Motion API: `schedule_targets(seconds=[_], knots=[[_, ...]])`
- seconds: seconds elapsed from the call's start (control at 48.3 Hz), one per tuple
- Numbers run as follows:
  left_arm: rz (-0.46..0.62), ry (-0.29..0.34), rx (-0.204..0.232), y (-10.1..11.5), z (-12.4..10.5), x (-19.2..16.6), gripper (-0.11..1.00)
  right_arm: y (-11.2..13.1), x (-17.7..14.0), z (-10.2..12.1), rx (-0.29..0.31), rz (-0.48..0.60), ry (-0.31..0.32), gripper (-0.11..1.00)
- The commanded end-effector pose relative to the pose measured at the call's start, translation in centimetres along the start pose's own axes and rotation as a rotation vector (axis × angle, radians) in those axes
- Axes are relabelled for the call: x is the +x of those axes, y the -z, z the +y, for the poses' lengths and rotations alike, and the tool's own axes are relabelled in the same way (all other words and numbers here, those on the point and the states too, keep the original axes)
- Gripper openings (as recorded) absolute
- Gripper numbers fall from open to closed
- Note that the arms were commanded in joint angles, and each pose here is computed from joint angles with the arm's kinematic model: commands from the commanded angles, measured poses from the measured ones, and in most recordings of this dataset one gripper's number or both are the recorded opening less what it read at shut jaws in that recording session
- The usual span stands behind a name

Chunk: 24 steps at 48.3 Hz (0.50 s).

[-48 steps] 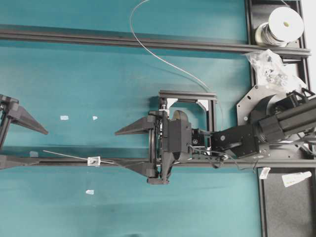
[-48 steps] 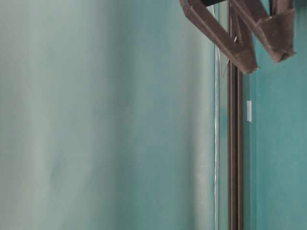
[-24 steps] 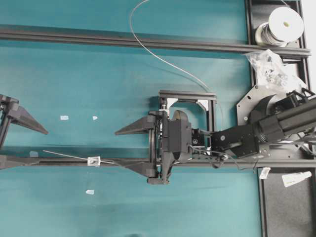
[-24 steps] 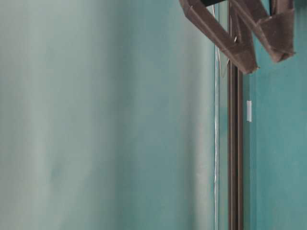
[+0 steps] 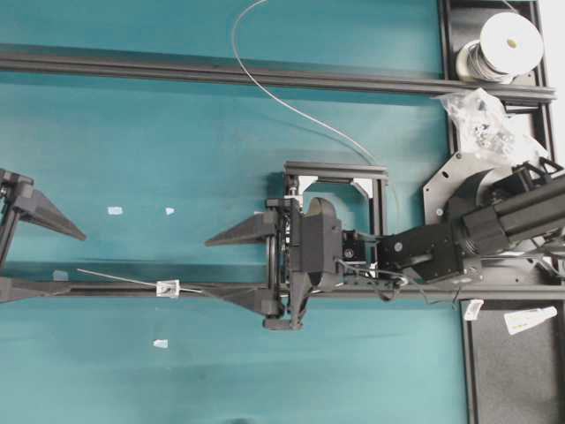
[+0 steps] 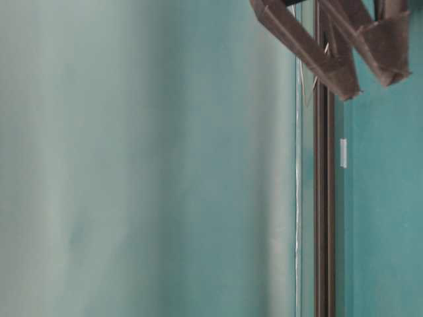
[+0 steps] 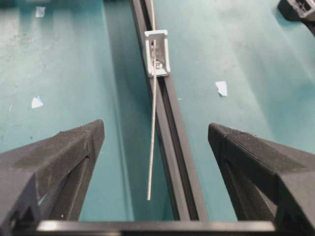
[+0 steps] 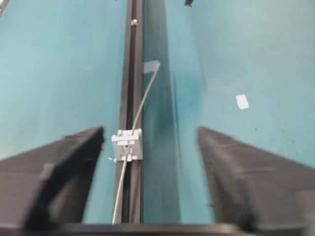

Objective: Insert the wire through the hole in the metal fitting.

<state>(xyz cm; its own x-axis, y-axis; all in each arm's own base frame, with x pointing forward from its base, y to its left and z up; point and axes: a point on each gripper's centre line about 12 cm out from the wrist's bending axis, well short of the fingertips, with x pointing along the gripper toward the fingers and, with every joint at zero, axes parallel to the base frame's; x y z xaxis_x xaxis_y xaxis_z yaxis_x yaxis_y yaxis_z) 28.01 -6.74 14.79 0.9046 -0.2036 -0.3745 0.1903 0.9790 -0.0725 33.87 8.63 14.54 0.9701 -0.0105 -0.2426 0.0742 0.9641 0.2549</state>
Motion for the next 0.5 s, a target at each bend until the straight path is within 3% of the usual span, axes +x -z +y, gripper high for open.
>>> schedule_targets(seconds=[0.0,0.083,0.145,0.476], knots=[[-0.034,0.003,0.0,-0.85,-0.04,-0.06,0.6,-0.97,-0.12,0.26,0.008,-0.029,-0.009,0.66],[-0.035,0.003,0.0,-0.87,-0.04,-0.06,0.6,-0.97,-0.12,0.26,0.008,-0.029,-0.009,0.46],[-0.034,0.003,0.0,-0.87,-0.05,-0.02,0.6,-1.02,-0.09,0.29,0.009,-0.03,-0.01,0.4],[-0.034,0.003,-0.003,-0.89,-0.05,0.02,0.59,-1.07,-0.07,0.31,0.011,-0.032,-0.01,0.39]])
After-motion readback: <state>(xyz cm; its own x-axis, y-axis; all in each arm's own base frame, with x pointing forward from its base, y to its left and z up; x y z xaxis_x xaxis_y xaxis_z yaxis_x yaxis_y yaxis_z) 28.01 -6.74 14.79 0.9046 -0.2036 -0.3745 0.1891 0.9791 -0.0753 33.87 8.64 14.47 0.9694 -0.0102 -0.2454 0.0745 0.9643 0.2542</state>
